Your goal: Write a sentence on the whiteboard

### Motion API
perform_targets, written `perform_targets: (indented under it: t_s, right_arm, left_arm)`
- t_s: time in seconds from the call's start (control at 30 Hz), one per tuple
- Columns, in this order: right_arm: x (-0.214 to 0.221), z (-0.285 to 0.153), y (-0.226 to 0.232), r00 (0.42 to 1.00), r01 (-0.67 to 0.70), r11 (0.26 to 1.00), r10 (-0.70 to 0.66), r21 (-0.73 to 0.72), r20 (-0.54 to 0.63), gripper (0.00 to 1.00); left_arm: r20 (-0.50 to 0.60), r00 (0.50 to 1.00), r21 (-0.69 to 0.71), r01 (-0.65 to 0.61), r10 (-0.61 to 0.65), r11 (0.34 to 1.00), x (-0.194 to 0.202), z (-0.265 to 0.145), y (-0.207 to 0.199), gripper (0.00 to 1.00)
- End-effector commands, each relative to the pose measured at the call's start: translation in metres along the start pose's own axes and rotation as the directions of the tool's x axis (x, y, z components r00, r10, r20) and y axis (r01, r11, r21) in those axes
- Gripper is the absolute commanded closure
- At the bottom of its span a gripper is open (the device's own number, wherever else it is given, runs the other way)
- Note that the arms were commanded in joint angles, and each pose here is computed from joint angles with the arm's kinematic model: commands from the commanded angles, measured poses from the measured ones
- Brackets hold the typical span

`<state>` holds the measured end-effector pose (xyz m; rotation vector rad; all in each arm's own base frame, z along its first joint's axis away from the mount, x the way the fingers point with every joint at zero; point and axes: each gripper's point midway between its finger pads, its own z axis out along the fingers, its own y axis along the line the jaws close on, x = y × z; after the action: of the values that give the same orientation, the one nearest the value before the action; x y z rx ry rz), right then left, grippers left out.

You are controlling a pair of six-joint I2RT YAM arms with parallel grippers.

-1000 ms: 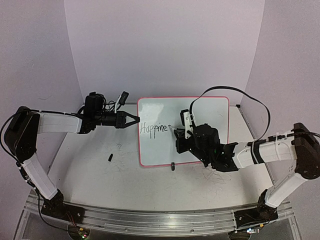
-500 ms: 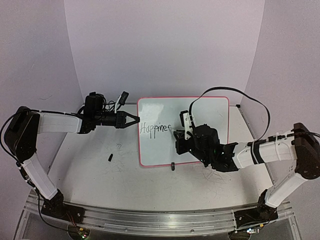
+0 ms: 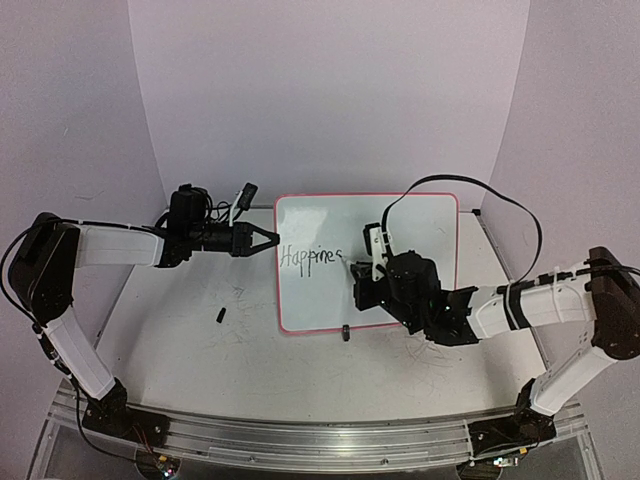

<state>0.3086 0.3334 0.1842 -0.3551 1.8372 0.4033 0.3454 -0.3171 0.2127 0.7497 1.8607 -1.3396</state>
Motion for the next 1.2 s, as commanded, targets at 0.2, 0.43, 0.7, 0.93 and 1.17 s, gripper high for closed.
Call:
perform_targets:
  t_s: [0.2, 0.43, 0.7, 0.93, 1.17]
  right_arm:
    - [0.009, -0.004, -0.002, 1.000, -0.016, 1.000, 0.016, 0.013, -0.026, 1.00]
    - [0.003, 0.003, 0.006, 1.000, -0.025, 1.000, 0.025, -0.001, -0.007, 1.00]
    - [-0.009, 0.012, 0.011, 0.999, -0.024, 1.000, 0.024, 0.010, 0.027, 1.00]
    - [-0.027, -0.014, 0.012, 0.998, -0.029, 0.997, 0.033, -0.068, 0.061, 1.00]
    - [-0.022, -0.016, -0.010, 0.996, -0.068, 0.997, 0.069, -0.028, 0.053, 1.00]
  left_arm:
    - [0.024, 0.998, 0.075, -0.068, 0.066, 0.995, -0.012, -0.004, -0.027, 1.00]
    - [0.025, 0.997, 0.075, -0.069, 0.067, 0.995, -0.013, -0.004, -0.028, 1.00]
    - [0.027, 0.997, 0.076, -0.071, 0.069, 0.995, -0.013, -0.005, -0.029, 1.00]
    - [0.027, 0.997, 0.071, -0.072, 0.070, 0.995, -0.012, -0.005, -0.028, 1.00]
    - [0.026, 0.997, 0.072, -0.074, 0.072, 0.995, -0.013, -0.005, -0.028, 1.00]
